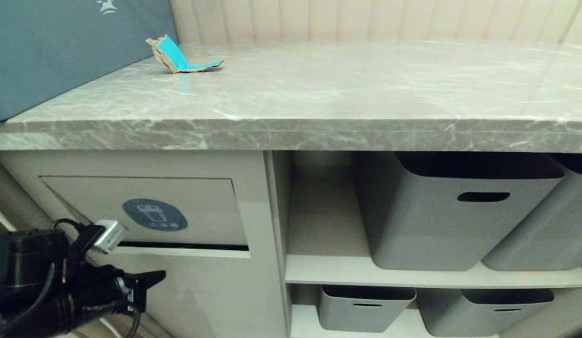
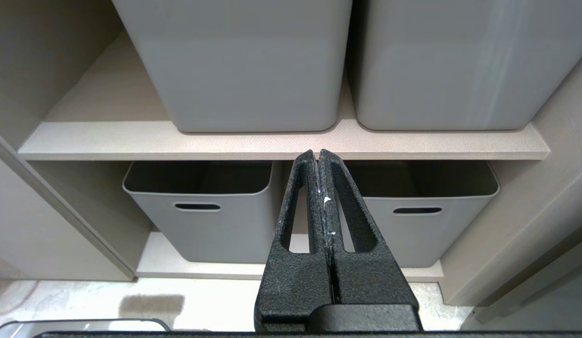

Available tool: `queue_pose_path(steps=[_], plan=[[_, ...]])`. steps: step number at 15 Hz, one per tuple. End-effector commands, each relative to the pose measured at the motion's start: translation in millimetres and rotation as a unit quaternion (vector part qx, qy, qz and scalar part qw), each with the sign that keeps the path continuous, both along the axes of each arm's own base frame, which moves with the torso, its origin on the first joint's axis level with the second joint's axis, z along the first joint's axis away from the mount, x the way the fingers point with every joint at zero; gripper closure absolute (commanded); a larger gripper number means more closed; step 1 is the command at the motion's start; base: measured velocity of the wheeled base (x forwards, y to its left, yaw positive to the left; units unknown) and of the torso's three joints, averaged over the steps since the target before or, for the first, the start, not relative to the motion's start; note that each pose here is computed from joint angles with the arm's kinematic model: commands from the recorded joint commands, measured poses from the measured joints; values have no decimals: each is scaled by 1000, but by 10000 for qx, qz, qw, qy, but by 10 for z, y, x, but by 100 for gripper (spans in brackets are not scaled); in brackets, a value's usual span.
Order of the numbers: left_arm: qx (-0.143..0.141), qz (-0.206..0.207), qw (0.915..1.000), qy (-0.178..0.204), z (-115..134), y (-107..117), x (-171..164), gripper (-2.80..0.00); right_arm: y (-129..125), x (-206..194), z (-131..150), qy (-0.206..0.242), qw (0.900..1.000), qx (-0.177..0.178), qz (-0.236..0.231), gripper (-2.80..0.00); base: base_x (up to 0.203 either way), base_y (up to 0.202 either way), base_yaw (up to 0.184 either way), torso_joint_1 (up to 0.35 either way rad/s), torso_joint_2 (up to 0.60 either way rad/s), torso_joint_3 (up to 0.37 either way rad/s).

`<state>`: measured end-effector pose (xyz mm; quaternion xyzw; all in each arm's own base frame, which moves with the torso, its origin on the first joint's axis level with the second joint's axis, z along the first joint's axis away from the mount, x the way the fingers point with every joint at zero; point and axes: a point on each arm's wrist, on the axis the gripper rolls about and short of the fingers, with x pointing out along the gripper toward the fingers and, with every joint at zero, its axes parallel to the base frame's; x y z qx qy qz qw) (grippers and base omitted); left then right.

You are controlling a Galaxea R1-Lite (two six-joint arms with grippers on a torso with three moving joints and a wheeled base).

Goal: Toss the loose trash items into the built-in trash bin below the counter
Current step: Put the garbage in the trash can, then pick up the garbage

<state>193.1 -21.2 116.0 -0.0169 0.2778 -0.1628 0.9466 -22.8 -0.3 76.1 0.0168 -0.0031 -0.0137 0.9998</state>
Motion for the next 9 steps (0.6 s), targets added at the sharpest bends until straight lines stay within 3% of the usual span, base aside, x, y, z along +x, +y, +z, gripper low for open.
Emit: queue_pose_path(steps=[1,6,9], plan=[[-25,7,9996,-286,86,19,-187,0,0,1,-4,6,10000,1,0,0,0,0,0,0,0,0],[-41,145,9950,-985,152,90,-775,0,0,1,-4,6,10000,1,0,0,0,0,0,0,0,0],[23,599,9850,-1620,203,169,-1167,0,0,1,-2,-2,10000,1,0,0,0,0,0,0,0,0]])
